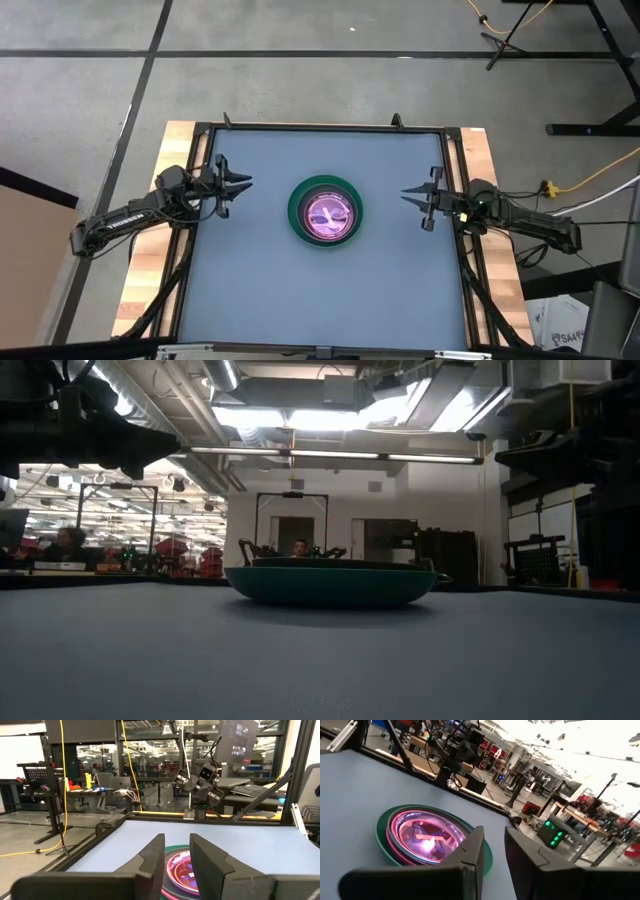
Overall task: Stack plastic plates
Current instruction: Return to Home Position
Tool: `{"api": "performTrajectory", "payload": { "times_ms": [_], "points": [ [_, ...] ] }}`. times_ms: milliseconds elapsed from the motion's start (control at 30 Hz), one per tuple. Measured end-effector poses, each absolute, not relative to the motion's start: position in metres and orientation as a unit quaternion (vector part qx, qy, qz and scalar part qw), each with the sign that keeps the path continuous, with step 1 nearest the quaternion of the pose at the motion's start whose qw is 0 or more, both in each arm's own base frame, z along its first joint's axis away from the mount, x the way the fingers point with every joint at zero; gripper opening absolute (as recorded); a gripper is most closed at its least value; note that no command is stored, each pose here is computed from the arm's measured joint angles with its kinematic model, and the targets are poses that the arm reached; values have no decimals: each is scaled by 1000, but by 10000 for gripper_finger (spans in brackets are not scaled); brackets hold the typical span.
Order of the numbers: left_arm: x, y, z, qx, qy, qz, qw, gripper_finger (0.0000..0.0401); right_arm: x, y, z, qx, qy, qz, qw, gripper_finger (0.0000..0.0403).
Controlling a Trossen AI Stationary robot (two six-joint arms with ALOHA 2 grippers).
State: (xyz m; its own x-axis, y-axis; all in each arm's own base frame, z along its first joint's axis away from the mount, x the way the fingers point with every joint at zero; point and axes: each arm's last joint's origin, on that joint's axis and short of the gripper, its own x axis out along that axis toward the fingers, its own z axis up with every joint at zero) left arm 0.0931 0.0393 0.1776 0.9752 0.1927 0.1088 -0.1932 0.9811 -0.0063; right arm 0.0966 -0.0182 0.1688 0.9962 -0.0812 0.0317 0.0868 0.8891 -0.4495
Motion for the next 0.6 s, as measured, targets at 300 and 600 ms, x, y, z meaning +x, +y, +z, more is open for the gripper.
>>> {"api": "performTrajectory", "payload": {
  "times_ms": [300,600],
  "points": [
    [94,39,173,0,-30,98,995,84,97,-18,168,-249,-3,-44,968,72],
    [94,39,173,0,-29,98,995,84,97,-18,168,-249,-1,-44,968,72]
  ]
}}
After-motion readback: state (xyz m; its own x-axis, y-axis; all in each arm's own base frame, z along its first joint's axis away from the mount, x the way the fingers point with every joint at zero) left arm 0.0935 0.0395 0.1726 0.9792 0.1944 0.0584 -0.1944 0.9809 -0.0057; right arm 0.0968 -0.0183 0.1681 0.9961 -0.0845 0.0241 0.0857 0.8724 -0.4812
